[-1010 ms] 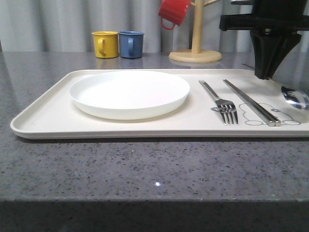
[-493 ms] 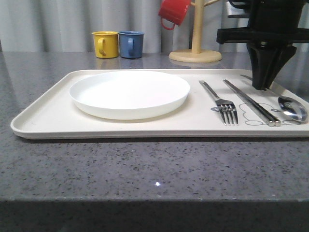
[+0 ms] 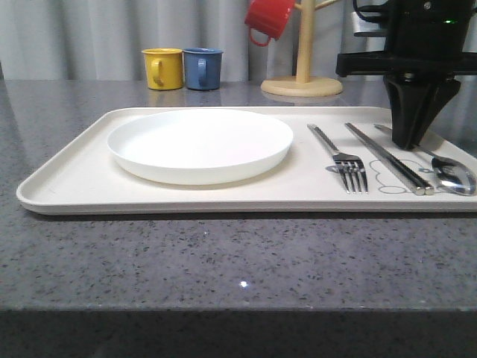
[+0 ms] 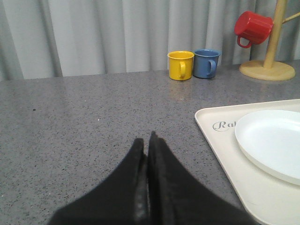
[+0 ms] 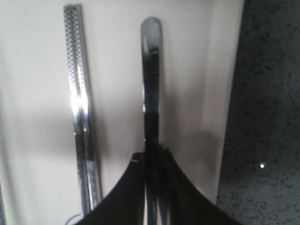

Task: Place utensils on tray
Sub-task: 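Lower the spoon onto the tray beside the chopsticks and release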

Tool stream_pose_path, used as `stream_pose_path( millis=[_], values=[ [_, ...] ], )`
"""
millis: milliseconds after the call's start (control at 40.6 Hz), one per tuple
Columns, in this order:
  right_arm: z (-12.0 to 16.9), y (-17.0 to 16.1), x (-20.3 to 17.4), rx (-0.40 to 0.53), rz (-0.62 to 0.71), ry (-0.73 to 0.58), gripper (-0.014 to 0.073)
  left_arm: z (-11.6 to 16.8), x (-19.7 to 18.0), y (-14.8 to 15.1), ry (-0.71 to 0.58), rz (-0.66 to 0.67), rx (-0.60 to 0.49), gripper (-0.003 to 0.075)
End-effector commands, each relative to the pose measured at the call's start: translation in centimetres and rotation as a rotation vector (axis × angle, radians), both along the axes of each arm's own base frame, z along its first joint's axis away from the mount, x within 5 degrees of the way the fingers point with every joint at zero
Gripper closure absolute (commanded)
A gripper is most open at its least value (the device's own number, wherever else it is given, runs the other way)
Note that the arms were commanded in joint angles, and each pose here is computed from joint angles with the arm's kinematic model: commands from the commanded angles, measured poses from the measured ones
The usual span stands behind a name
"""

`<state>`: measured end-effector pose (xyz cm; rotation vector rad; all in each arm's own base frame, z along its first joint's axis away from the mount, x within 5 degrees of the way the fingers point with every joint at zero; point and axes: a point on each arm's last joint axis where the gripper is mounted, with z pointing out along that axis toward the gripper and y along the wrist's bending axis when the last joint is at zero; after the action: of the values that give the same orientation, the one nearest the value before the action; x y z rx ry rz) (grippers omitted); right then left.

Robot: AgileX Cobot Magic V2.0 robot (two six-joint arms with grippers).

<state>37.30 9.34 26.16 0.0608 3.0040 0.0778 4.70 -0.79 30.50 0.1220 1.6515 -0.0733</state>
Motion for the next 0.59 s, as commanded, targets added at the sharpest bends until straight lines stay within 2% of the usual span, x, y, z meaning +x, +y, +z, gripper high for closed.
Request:
stream_pose_path(
  millis=[0, 99, 246, 369, 567],
  values=[
    [1.9, -0.5, -1.5, -0.027, -0.004, 0.048, 0.0540, 1.5, 0.0, 0.1, -0.092, 0.009, -0.026, 0.0738],
    [2.0, -0.5, -1.4, -0.026, -0.004, 0.044, 0.0408, 1.5, 0.0, 0.1, -0.092, 0.009, -0.026, 0.0738],
    [2.3, -0.5, -1.3, -0.022, -0.004, 0.031, 0.0283, 1.5, 0.0, 0.1, -0.092, 0.009, -0.026, 0.0738],
    [4.0, -0.4, -1.1, -0.009, -0.004, -0.021, 0.0271, 1.5, 0.0, 0.1, -0.092, 0.009, -0.026, 0.0738],
    [8.4, -0.7, -1.8, 0.008, -0.005, -0.160, 0.0272, 1.5, 0.0, 0.1, -0.092, 0.009, -0.026, 0.0738]
  ],
)
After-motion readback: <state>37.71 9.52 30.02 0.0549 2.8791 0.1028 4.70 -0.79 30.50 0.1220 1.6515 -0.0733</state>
